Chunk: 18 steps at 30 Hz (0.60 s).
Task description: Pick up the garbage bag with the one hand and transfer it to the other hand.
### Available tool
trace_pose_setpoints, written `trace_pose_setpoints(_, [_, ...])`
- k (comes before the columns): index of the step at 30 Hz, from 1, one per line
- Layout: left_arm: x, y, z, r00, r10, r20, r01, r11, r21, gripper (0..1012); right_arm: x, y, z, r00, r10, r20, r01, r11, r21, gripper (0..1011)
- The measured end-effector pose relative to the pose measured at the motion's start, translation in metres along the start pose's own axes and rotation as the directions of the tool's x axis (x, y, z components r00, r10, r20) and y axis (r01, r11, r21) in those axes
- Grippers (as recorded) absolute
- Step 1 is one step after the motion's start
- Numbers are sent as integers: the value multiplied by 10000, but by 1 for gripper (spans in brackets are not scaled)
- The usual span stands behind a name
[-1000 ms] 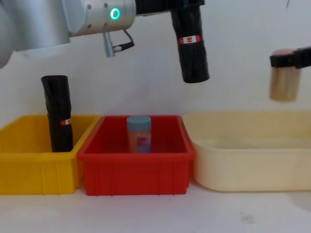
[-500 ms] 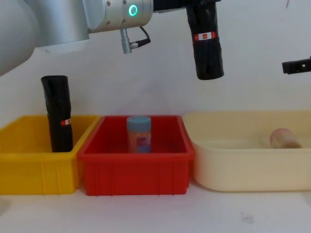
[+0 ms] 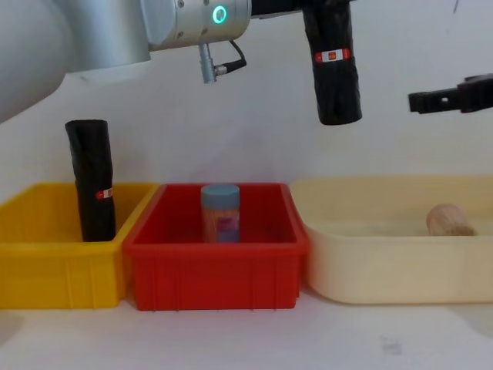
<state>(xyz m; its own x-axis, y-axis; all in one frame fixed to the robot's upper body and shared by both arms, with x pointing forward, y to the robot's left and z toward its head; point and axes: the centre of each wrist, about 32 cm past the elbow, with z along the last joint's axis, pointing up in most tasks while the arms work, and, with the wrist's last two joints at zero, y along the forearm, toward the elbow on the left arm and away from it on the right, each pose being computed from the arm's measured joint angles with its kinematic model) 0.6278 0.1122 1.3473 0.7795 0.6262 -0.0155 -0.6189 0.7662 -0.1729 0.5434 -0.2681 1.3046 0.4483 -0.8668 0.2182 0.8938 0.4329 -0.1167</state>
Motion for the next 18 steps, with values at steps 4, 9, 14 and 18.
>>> trace_pose_setpoints(4, [-3, -8, 2, 10000, -15, 0, 15, 10000, 0, 498, -46, 48, -1, 9986, 535, 17, -536, 9982, 258, 1001])
trace_pose_setpoints(9, [-5, -13, 3, 10000, -25, 1, 25, 10000, -2, 498, -74, 104, -4, 9960, 890, -56, -887, 9948, 495, 1001])
trace_pose_setpoints(14, [-6, -17, 2, 10000, -29, 0, 29, 10000, -3, 498, -91, 171, -13, 9935, 1118, -203, -1101, 9915, 696, 1001])
trace_pose_setpoints(18, [-7, -19, 2, 10000, -33, 1, 33, 10000, -3, 498, -92, 210, -14, 9925, 1184, -293, -1157, 9901, 793, 1001])
